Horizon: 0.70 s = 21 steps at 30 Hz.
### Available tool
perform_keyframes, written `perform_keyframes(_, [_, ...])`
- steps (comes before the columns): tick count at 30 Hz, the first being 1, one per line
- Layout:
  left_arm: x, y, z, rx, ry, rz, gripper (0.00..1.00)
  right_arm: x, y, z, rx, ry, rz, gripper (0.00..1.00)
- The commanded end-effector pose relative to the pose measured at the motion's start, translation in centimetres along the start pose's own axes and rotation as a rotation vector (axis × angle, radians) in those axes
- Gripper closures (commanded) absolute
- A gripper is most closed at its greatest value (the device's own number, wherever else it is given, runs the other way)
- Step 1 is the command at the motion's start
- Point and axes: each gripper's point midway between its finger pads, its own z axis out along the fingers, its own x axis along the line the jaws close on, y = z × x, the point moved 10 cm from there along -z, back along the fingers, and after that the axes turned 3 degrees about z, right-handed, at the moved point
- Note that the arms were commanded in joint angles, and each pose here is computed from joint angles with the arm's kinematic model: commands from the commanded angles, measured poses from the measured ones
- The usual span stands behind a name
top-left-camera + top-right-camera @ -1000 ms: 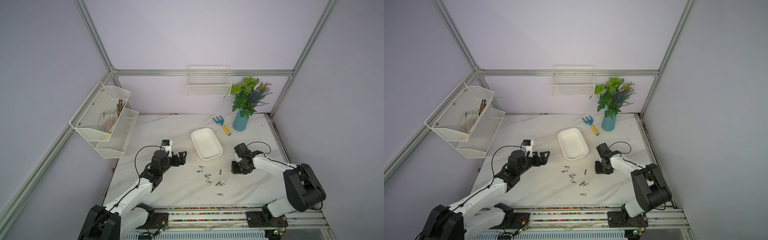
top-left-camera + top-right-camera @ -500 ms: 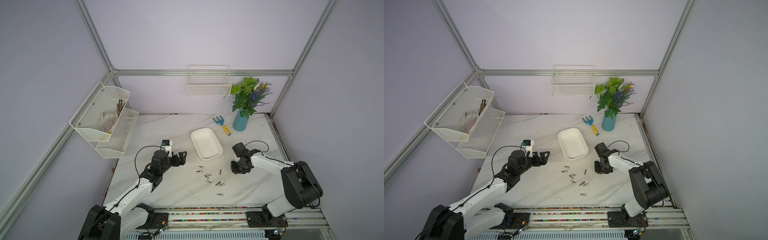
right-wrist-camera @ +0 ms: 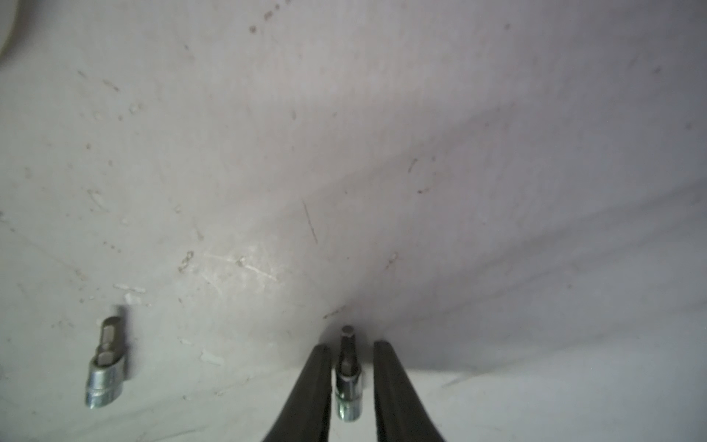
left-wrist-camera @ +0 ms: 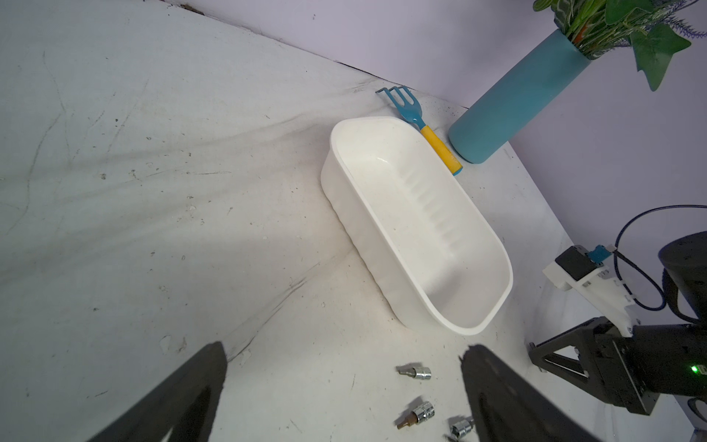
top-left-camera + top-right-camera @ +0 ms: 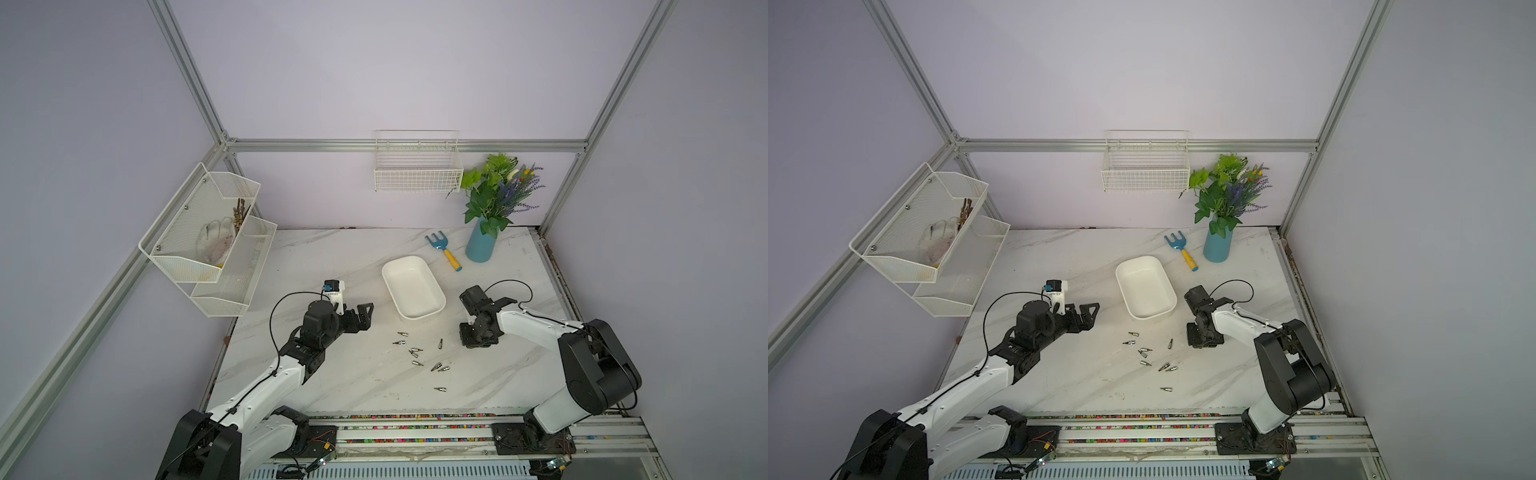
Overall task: Put the bit on the desktop into the storage box
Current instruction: Pick up the screwdriver bit from the center of the board.
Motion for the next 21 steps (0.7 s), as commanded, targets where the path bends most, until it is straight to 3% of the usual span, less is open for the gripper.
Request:
perform_keyframes(1, [-0.5,1.1,-0.2,-0.048,-0.011,0.011,0.00,-0.2,-1.3,1.2,0.089,-0.039,0.003,0.76])
perform_keyframes(13, [-0.5,1.1,-0.4,-0.053,-0.003,0.011,0.00,0.1,-1.3,0.9,0.098,-0.006,0.005,0.88])
perform_keyframes(21, [-0.4,1.1,-0.4,-0.053,-0.001,0.011,0.00,0.1,-0.1,-2.6,-0.042,0.006,0.029,0.89])
